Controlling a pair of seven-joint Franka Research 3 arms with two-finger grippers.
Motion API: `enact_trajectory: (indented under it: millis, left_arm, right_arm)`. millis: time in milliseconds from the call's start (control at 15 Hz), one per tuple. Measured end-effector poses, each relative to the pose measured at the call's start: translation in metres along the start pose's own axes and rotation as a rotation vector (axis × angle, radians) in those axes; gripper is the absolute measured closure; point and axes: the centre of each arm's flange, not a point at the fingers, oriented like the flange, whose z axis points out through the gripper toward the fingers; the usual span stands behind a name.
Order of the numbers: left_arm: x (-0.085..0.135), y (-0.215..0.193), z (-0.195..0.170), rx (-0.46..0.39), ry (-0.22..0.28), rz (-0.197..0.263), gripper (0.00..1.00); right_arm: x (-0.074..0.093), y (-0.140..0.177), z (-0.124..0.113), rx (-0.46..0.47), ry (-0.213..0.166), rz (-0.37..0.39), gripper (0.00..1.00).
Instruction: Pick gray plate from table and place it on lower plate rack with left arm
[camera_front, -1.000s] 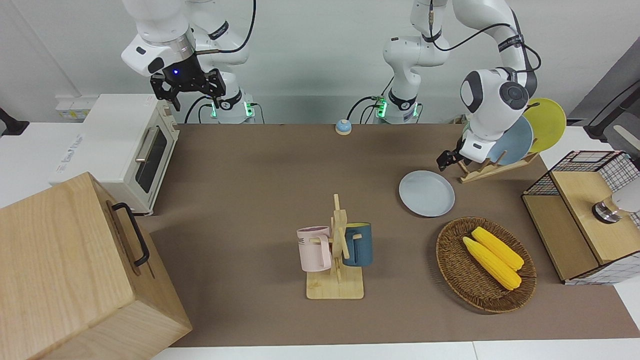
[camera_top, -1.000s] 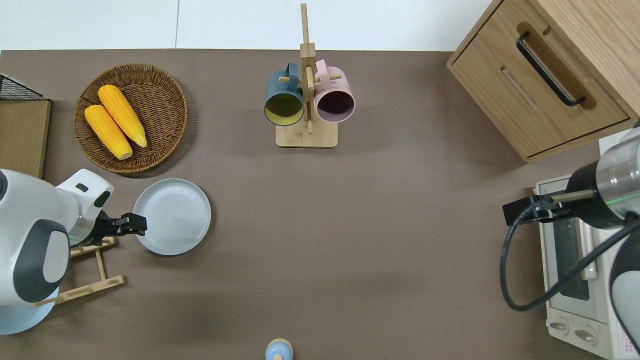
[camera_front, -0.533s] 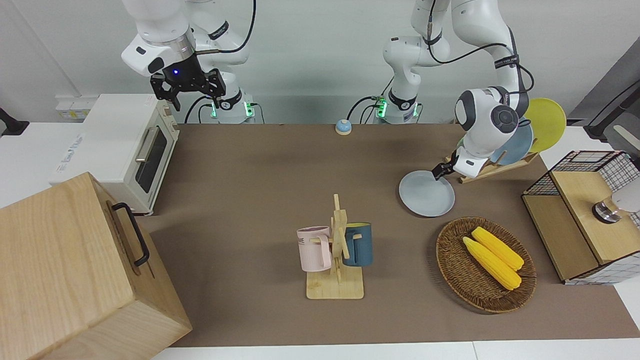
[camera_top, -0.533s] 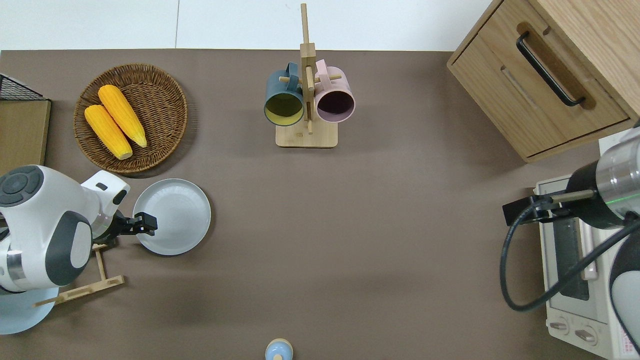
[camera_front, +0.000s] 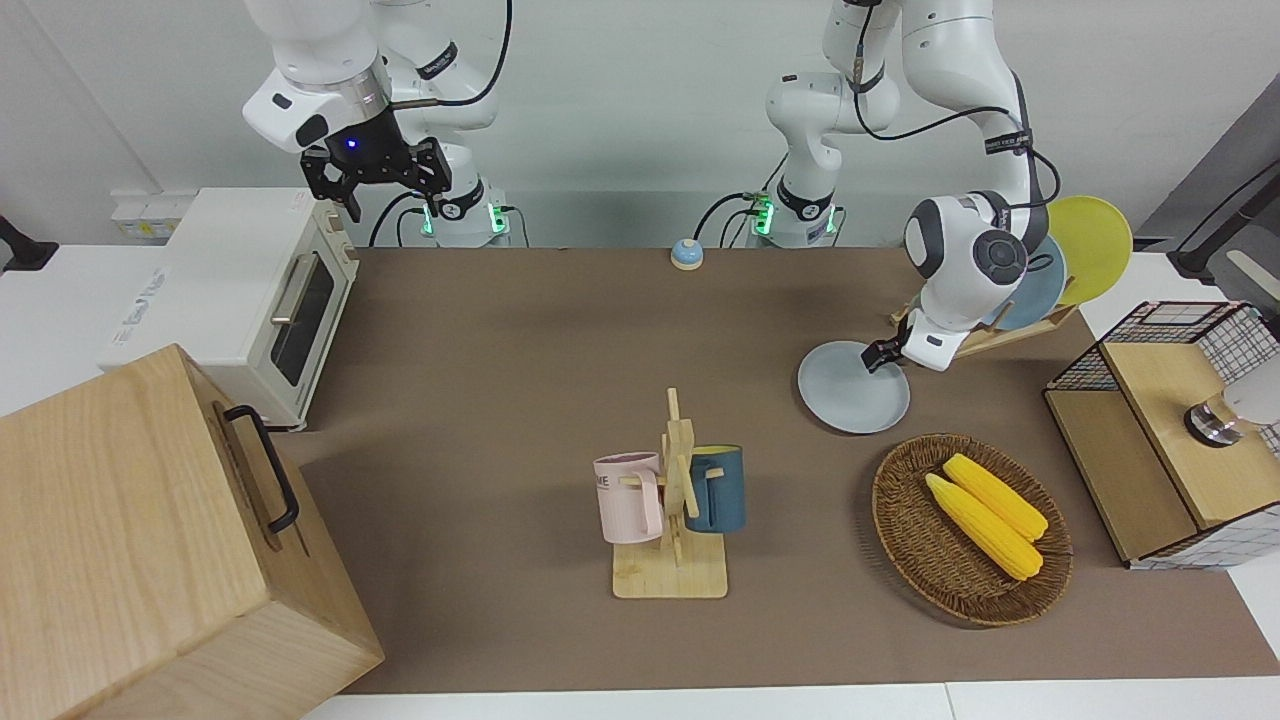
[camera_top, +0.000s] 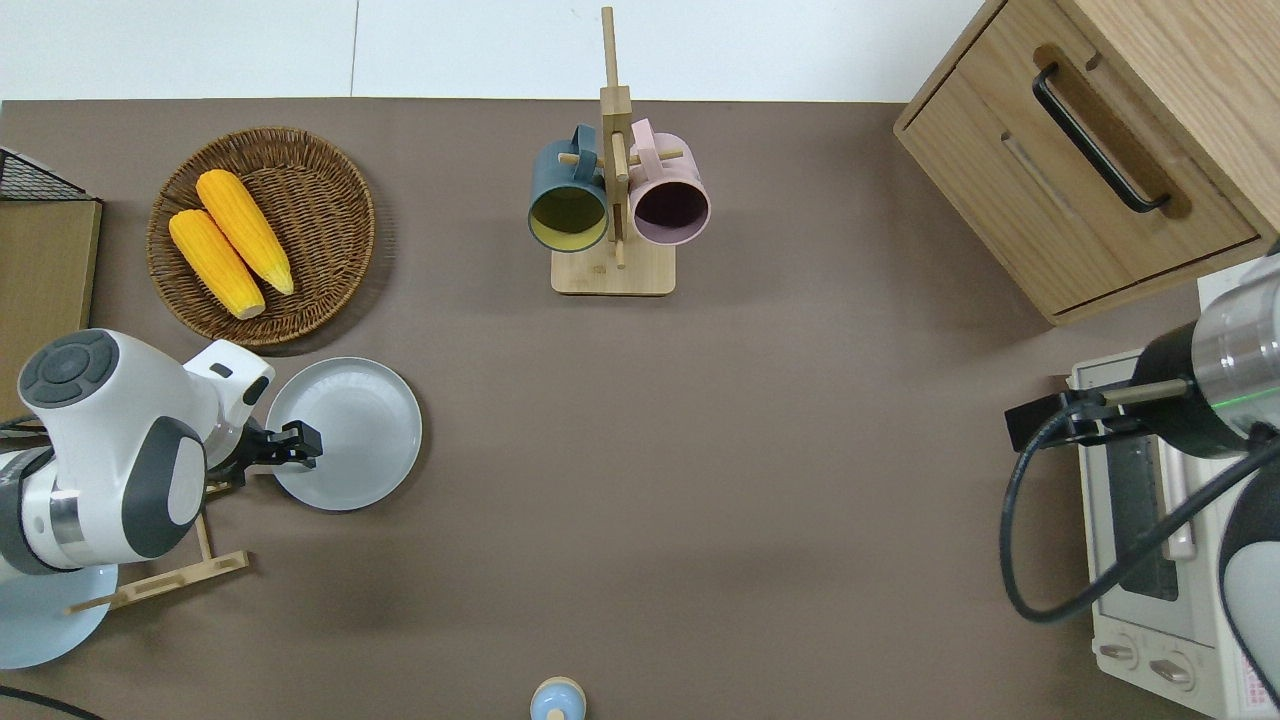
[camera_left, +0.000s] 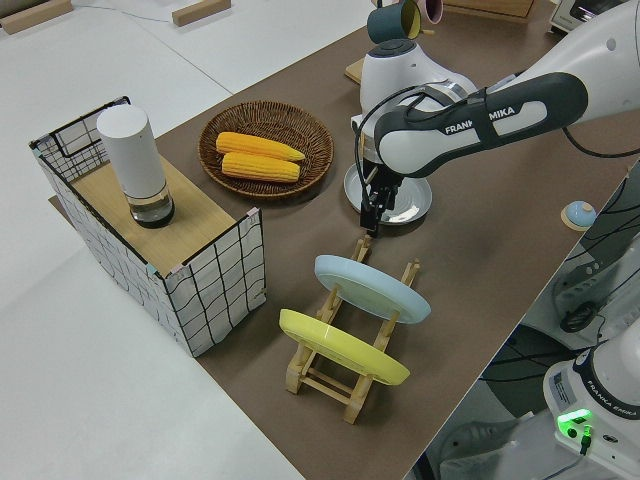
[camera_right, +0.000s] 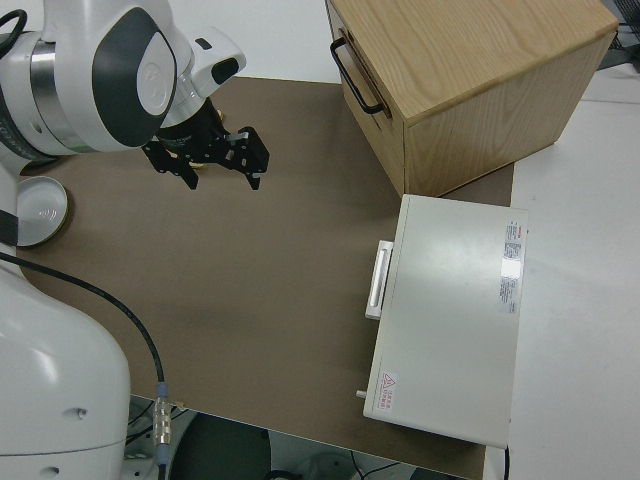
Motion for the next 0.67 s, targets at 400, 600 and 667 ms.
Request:
enact_trajectory:
  millis: [400, 600, 667]
  left_arm:
    - [0.002, 0.001, 0.0, -0.017, 0.002, -0.012, 0.79]
    - [0.005, 0.001, -0.011, -0.032, 0.021, -0.021, 0.91]
    - [0.005, 0.001, -0.012, -0.037, 0.023, -0.024, 0.92]
  right_arm:
    - [0.0, 0.0, 0.0, 0.0, 0.0, 0.0, 0.01]
    - [0.0, 0.0, 0.0, 0.0, 0.0, 0.0, 0.01]
    - [0.0, 0.0, 0.0, 0.0, 0.0, 0.0, 0.01]
